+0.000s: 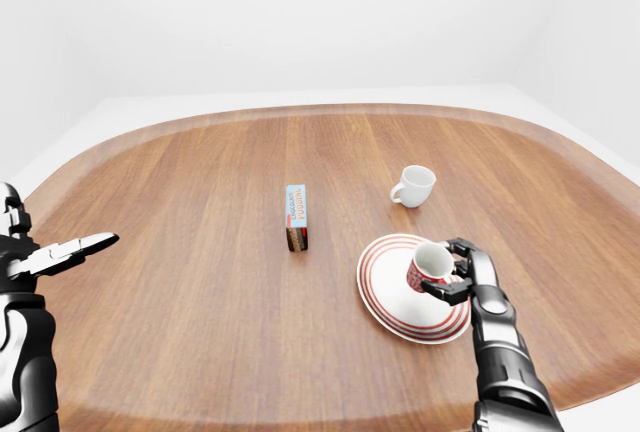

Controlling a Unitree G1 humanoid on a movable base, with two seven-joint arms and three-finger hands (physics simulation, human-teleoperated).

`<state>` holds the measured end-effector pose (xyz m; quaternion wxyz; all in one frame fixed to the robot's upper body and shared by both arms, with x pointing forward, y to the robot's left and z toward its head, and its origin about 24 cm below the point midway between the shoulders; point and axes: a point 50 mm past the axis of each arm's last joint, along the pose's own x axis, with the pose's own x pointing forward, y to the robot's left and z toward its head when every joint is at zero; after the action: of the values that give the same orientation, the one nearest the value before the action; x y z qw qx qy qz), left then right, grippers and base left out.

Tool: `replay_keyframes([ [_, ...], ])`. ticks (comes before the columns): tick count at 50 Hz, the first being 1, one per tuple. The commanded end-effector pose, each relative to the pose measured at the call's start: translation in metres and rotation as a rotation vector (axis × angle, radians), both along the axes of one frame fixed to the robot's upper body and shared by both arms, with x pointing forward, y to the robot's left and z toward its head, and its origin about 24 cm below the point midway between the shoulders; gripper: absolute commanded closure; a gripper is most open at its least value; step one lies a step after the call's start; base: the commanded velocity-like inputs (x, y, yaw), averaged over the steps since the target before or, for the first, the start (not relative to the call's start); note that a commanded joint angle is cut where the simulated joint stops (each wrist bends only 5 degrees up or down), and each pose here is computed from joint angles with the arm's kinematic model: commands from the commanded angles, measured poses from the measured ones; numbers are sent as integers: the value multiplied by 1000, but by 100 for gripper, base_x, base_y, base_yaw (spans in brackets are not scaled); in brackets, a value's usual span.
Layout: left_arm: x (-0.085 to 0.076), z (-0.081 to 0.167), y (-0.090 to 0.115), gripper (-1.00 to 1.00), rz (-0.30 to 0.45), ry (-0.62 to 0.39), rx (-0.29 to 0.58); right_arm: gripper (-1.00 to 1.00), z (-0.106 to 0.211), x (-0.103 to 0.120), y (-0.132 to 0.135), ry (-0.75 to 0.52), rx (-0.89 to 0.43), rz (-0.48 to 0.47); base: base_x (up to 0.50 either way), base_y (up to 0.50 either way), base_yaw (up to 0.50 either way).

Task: Pick up the red mug and put it on the plate

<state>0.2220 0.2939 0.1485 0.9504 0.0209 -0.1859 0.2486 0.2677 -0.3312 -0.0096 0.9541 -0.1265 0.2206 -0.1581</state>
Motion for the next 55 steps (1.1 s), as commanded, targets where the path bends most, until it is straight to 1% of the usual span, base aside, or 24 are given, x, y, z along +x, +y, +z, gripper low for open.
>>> replay_keyframes([
  [1,0,-1,0,-100,0,5,-3,77,2,3,-1,-12,6,-17,0,0,0],
  [4,0,-1,0,-100,0,4,-2,86,0,2,-1,3,8,-21,0,0,0],
  [12,0,-1,0,-100,0,6,-3,87,-2,1,-1,10,2,-31,0,0,0],
  [18,0,-2,1,-100,1,7,-4,82,-11,-3,-2,61,14,-48,0,0,0],
  [21,1,-2,1,-100,1,9,-4,71,-11,-3,-2,67,16,-52,0,0,0],
  [24,1,-2,1,-100,1,10,-5,68,-13,-4,-2,74,17,-55,0,0,0],
  [26,1,-3,1,-100,0,11,-5,56,-12,-3,-2,71,16,-54,0,0,0],
  [27,1,-3,1,-100,0,11,-5,24,-13,-4,-2,78,17,-56,0,0,0],
  [28,1,-2,1,-100,1,10,-5,15,-14,-4,-2,84,19,-58,0,0,0],
  [33,1,-2,1,-100,1,8,-4,4,-17,-5,-2,98,21,-62,0,0,0],
  [34,1,-2,0,-100,1,8,-4,0,-18,-6,-2,105,23,-65,0,0,0],
  [35,0,-1,0,-100,1,6,-3,-15,-19,-7,-2,115,25,-68,0,0,0],
  [36,0,-1,0,-100,1,5,-4,-21,-21,-7,-1,123,27,-71,0,0,0],
  [40,0,-1,0,-100,1,6,-3,-26,-25,-9,-1,147,33,-78,0,0,0],
  [41,0,-2,0,-100,1,6,-4,-29,-26,-10,0,153,32,-79,0,0,0],
  [42,0,-2,1,-100,1,7,-4,-40,-26,-10,-1,156,34,-82,0,0,0],
  [47,0,-2,0,-100,0,7,-3,-45,-30,-13,0,177,37,-89,0,0,0],
  [51,0,-2,1,-100,1,7,-4,-57,-32,-15,1,186,37,-90,0,0,0],
  [52,0,-2,1,-100,1,7,-3,-62,-32,-15,1,187,36,-90,0,0,0],
  [54,0,-2,1,-100,1,6,-4,-100,-33,-15,1,188,36,-90,0,0,0],
  [55,0,-1,0,-100,1,4,-3,-100,-32,-14,1,184,37,-89,0,0,0],
])
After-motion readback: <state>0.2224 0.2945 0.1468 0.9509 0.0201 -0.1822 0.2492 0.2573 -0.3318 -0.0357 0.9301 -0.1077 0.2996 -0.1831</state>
